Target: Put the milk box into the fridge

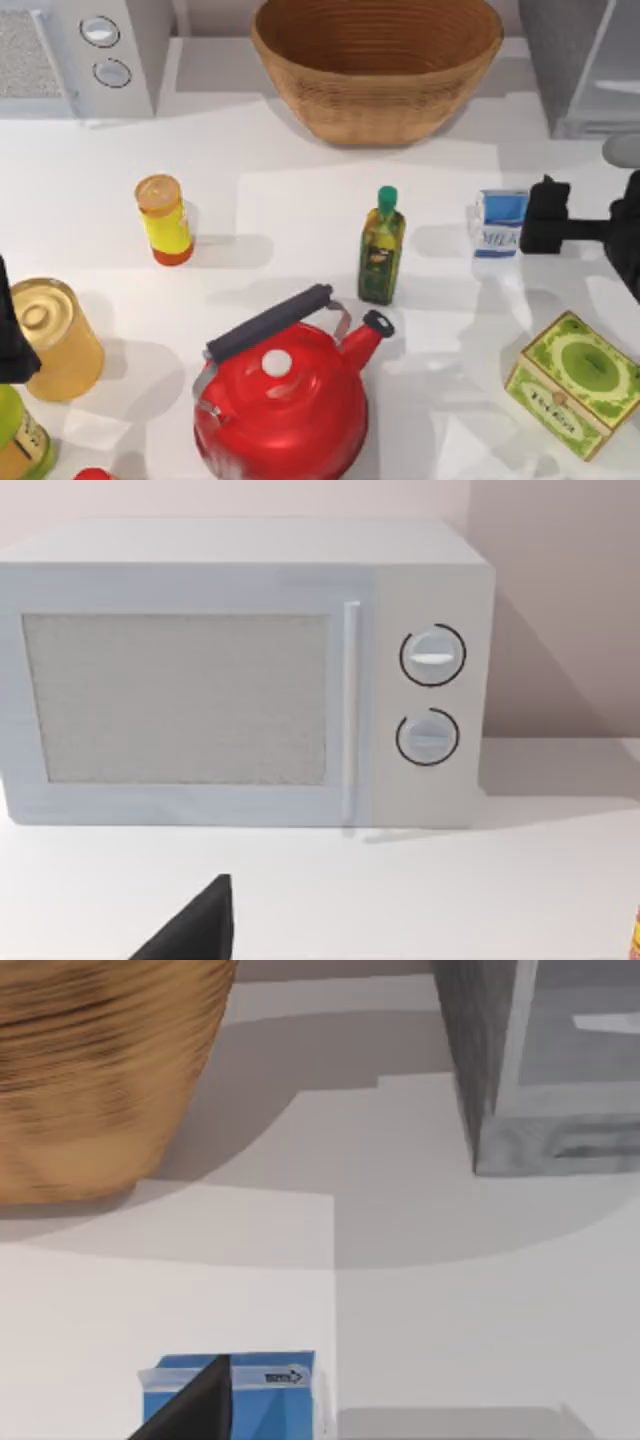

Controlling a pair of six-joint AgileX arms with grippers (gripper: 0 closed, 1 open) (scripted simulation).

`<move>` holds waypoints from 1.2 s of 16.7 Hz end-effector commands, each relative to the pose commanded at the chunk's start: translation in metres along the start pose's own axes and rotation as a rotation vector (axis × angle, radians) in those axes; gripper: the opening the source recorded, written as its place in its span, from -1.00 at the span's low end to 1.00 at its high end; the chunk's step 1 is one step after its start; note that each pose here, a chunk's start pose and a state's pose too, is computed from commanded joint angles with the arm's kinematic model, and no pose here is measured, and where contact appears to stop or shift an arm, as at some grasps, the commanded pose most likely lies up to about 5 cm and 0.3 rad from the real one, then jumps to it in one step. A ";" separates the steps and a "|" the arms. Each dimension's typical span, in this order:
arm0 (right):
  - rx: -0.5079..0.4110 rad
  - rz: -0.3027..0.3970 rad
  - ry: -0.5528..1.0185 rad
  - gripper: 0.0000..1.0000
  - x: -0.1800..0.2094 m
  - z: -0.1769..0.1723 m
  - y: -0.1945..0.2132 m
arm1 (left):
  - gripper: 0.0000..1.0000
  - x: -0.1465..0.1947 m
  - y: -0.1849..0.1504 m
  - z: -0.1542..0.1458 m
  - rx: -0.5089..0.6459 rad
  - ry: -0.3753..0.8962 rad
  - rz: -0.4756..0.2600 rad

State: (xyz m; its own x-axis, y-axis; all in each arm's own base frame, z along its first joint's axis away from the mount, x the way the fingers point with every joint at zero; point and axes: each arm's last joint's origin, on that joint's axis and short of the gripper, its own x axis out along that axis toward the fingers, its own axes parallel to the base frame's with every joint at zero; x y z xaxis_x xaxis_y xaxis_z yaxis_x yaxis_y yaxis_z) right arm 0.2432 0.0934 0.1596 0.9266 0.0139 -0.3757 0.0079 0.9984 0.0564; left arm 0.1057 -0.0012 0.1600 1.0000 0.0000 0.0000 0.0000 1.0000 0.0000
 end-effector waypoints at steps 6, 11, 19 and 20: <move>-0.042 -0.024 0.102 1.00 0.053 -0.050 0.047 | 1.00 0.000 0.000 0.000 0.000 0.000 0.000; -0.050 -0.026 0.114 1.00 0.060 -0.062 0.056 | 1.00 0.000 0.000 0.000 0.000 0.000 0.000; -0.052 -0.027 0.114 1.00 0.083 -0.052 0.049 | 1.00 0.000 0.000 0.000 0.000 0.000 0.000; -0.051 -0.027 0.113 1.00 0.091 -0.051 0.048 | 1.00 0.000 0.000 0.000 0.000 0.000 0.000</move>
State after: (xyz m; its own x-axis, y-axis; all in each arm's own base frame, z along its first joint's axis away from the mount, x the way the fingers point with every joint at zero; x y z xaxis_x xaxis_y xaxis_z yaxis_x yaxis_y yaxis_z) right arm 0.3086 0.1457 0.0813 0.8780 -0.0100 -0.4786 0.0106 0.9999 -0.0015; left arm 0.1057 -0.0012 0.1600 1.0000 0.0000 0.0000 0.0000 1.0000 0.0000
